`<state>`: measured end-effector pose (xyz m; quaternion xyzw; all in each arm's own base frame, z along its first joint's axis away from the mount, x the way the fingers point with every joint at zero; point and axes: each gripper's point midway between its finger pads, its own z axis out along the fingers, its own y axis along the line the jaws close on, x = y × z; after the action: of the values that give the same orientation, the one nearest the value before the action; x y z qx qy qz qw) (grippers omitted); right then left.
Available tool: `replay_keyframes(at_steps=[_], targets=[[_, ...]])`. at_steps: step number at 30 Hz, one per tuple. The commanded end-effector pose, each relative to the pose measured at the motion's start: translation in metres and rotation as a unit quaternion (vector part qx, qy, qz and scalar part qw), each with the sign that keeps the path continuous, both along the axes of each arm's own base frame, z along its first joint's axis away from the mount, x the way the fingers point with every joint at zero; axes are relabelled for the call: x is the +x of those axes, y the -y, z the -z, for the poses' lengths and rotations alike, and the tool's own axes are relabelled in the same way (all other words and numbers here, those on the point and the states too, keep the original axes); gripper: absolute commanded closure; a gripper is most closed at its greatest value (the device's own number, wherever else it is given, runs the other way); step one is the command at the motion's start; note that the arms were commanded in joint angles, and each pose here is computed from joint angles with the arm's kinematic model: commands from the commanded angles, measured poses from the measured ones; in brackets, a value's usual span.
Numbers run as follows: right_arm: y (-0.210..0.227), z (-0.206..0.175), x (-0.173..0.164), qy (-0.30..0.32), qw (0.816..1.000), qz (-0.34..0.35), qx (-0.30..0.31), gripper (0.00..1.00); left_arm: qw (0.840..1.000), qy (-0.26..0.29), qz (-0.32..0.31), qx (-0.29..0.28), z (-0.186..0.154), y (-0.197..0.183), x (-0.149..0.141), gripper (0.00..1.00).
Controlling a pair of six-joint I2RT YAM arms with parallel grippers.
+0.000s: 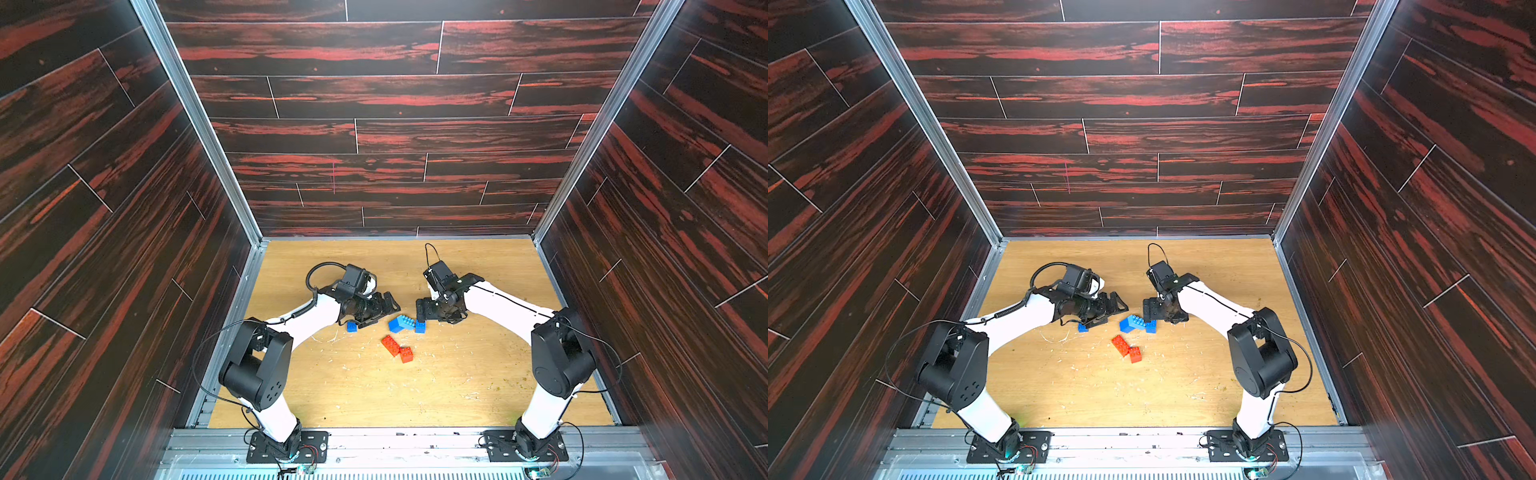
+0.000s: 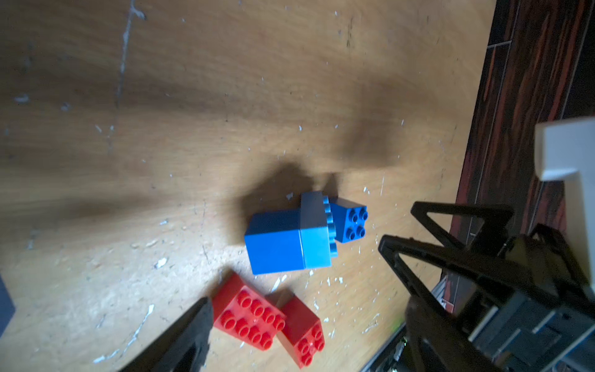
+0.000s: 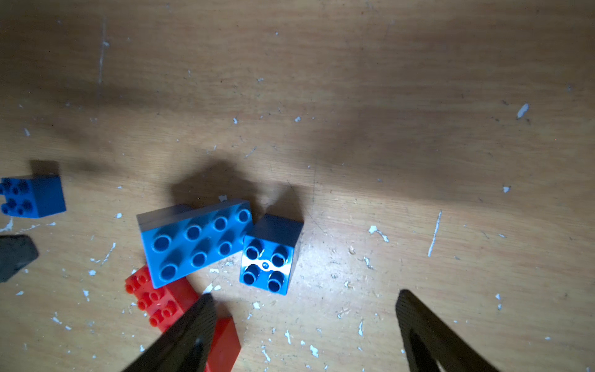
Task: Assemble a giraffe with lego
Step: Adjust the lego brick at the center of the board.
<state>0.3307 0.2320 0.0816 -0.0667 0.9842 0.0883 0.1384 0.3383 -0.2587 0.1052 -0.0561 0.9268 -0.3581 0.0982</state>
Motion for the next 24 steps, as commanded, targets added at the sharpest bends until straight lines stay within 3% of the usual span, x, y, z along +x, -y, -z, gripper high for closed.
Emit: replay_keyframes(at_steps=[1, 8, 16, 24], targets=[[0.009, -0.011, -0.001, 0.007, 1.0, 0.005, -0.007, 0.1, 0.999, -0.042, 0.024, 0.011, 0.014, 0.002, -0.013, 0.05], [0.018, -0.011, -0.003, 0.009, 1.0, 0.011, -0.007, 0.11, 0.996, -0.082, 0.036, -0.002, 0.033, 0.018, -0.016, 0.08], [0.021, -0.009, -0.006, 0.006, 1.0, 0.011, -0.007, 0.11, 0.997, -0.075, 0.021, -0.025, 0.031, 0.028, -0.007, 0.09], [0.022, -0.012, -0.006, 0.009, 1.0, 0.009, -0.008, 0.1, 0.996, -0.085, 0.015, -0.011, 0.046, 0.026, -0.005, 0.11]])
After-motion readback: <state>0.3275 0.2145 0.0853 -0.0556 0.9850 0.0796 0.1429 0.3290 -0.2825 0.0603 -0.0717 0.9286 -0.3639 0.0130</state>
